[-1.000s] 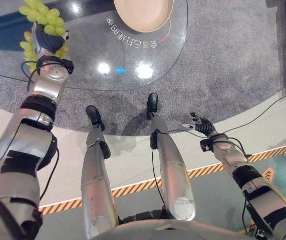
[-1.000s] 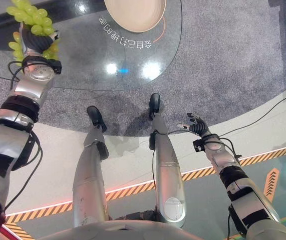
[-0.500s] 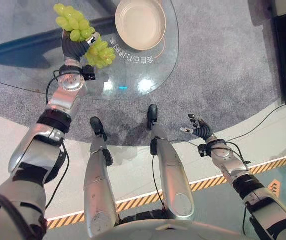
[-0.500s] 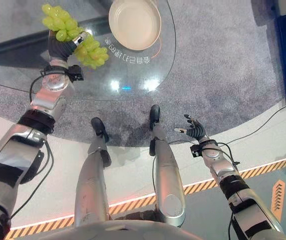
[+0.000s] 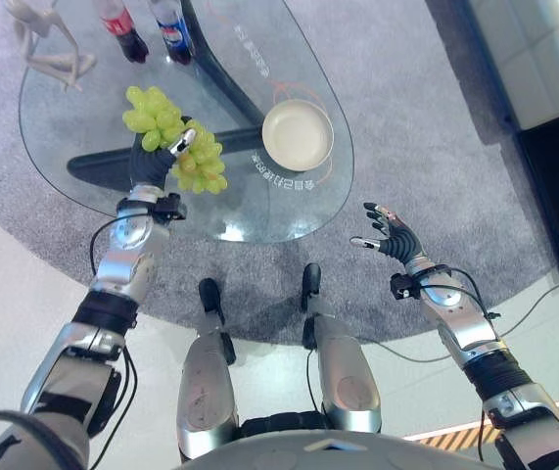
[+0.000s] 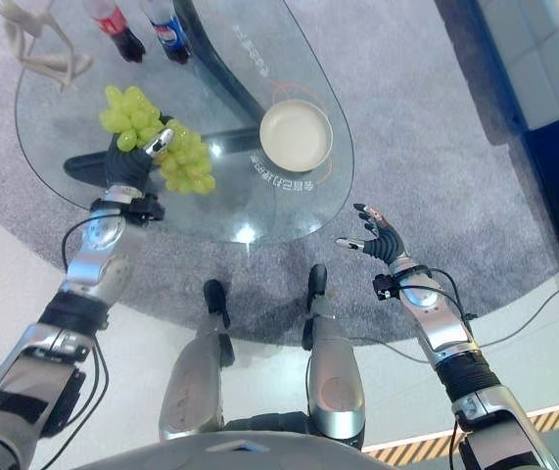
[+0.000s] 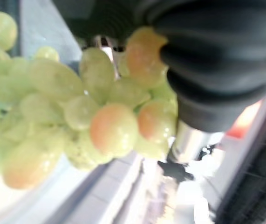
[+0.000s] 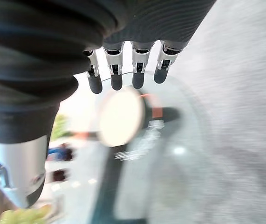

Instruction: Pick up fruits into the plate

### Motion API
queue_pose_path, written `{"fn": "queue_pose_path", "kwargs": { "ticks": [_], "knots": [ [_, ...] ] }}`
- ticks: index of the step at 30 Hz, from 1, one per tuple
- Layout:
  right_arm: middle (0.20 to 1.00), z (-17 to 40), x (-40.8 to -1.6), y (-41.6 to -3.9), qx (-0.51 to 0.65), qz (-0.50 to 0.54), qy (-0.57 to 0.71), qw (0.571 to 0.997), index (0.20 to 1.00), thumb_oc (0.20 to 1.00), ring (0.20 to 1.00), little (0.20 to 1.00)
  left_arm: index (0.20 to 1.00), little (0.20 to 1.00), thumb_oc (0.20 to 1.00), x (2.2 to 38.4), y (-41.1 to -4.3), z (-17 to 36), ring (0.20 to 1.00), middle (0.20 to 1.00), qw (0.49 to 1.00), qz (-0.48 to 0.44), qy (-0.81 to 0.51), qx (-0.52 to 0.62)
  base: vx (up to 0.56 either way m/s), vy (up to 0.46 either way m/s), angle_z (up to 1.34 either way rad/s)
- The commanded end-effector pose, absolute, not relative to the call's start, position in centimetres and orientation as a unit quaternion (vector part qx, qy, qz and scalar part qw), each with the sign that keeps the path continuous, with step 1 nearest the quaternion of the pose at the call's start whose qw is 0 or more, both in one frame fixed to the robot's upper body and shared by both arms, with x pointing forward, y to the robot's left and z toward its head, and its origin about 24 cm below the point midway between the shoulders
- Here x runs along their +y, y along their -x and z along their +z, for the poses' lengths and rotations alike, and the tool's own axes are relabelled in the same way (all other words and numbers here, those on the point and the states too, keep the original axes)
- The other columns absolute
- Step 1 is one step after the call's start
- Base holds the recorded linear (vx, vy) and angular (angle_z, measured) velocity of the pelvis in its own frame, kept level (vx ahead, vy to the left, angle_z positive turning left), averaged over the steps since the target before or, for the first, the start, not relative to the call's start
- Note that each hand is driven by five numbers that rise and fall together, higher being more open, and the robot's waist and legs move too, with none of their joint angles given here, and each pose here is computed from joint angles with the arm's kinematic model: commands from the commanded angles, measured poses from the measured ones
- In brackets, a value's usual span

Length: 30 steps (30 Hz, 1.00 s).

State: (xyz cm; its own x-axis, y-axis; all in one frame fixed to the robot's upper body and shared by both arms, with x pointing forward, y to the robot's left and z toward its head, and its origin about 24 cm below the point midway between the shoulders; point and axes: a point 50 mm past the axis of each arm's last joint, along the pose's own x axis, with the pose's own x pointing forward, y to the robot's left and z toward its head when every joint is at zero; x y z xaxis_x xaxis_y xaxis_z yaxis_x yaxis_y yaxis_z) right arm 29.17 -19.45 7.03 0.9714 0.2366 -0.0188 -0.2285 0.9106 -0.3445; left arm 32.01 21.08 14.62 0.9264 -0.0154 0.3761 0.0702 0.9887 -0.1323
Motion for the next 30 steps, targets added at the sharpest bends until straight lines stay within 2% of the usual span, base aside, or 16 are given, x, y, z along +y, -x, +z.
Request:
{"fn": "queue_pose_path", "kwargs": {
  "ticks": [1,6,11,18,21,30],
  "knots": [
    [1.000,8.4,-19.9,-29.1,-0.028,0.151,0.198,0.968,1.000,1.000,1.000,1.000,0.200,0.200,0.200,19.9,-31.3,15.9,0.200,0.200,0.960,-0.069,0.106,-0.251,0.13,-0.017,0.00],
    [1.000,9.5,-18.2,-29.4,-0.014,0.237,0.175,0.955,1.000,1.000,1.000,1.000,0.200,0.200,0.200,18.2,-30.0,14.5,0.200,0.200,0.958,-0.150,0.117,-0.214,0.16,-0.035,0.05],
    [1.000,10.9,-15.0,-28.3,-0.023,0.345,0.097,0.933,1.000,1.000,1.000,1.000,0.200,0.200,0.200,16.8,-29.1,13.9,0.200,0.200,0.948,-0.223,0.142,-0.177,0.15,-0.034,0.04],
    [1.000,11.4,-11.0,-26.2,0.001,0.489,0.011,0.872,1.000,1.000,1.000,1.000,0.200,0.200,0.200,15.8,-28.0,14.2,0.200,0.200,0.925,-0.311,0.134,-0.171,-0.02,-0.027,0.08],
    [1.000,11.4,-9.3,-25.2,0.021,0.554,-0.020,0.832,1.000,1.000,1.000,1.000,0.200,0.200,0.200,15.4,-27.6,14.5,0.200,0.200,0.916,-0.342,0.123,-0.171,-0.02,0.000,0.02],
    [1.000,11.7,-6.4,-23.7,0.040,0.609,-0.076,0.788,1.000,1.000,1.000,1.000,0.200,0.200,0.200,13.7,-26.9,15.7,0.200,0.200,0.891,-0.395,0.126,-0.185,0.00,0.000,0.02]
  ]
}}
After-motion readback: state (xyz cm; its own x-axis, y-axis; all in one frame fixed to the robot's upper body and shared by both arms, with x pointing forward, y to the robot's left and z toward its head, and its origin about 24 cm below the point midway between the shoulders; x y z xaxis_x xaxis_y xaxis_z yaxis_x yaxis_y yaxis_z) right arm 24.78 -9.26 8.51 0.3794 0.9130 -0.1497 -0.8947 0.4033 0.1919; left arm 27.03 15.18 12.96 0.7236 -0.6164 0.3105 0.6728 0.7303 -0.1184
